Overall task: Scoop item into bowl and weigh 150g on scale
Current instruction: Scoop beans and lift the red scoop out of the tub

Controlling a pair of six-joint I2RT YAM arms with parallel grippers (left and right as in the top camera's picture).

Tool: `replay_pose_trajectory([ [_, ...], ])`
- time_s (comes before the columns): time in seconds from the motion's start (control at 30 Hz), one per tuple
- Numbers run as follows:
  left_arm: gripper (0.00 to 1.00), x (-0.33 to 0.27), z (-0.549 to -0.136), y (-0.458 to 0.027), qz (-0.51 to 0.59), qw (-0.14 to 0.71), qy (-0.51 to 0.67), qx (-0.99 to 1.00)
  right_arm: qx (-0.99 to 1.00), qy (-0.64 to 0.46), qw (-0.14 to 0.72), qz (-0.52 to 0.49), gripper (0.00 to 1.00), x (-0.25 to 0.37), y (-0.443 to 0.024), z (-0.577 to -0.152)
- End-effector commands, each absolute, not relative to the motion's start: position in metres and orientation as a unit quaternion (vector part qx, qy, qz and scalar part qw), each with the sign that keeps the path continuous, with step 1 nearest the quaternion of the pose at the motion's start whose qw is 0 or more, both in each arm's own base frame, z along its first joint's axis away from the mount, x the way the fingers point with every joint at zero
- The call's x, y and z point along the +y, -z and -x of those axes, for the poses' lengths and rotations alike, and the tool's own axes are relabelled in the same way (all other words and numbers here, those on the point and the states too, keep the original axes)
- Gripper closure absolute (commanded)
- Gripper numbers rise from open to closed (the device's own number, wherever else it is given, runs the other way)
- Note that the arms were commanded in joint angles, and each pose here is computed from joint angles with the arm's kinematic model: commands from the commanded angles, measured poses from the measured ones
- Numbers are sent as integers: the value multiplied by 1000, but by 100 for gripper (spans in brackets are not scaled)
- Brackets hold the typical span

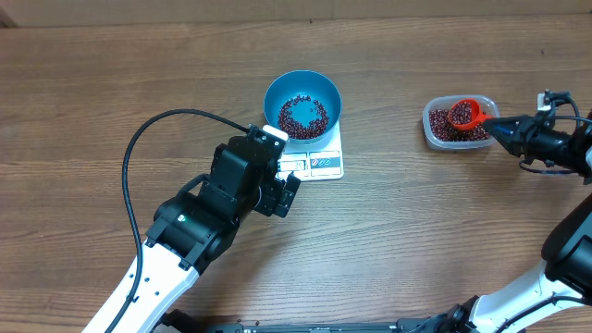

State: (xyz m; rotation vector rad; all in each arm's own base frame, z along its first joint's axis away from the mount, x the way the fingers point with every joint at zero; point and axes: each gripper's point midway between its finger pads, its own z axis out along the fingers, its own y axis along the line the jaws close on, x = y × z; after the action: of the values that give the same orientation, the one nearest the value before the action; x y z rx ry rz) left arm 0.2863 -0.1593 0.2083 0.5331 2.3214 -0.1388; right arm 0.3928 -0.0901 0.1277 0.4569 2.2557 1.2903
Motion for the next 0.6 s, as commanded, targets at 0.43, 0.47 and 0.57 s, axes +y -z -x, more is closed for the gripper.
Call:
replay_pose_trajectory([
  [0.43,1,-158,-288,-207,-203,369,50,905,751,-589,255,-154,96,-63,-168,-391],
  [0.47,1,-158,-288,-207,-203,369,50,905,751,-591,252,-152,96,-59,-168,-391],
  [0.57,0,-158,-288,-207,-203,369,50,905,754,-595,241,-138,96,-45,-168,-393],
])
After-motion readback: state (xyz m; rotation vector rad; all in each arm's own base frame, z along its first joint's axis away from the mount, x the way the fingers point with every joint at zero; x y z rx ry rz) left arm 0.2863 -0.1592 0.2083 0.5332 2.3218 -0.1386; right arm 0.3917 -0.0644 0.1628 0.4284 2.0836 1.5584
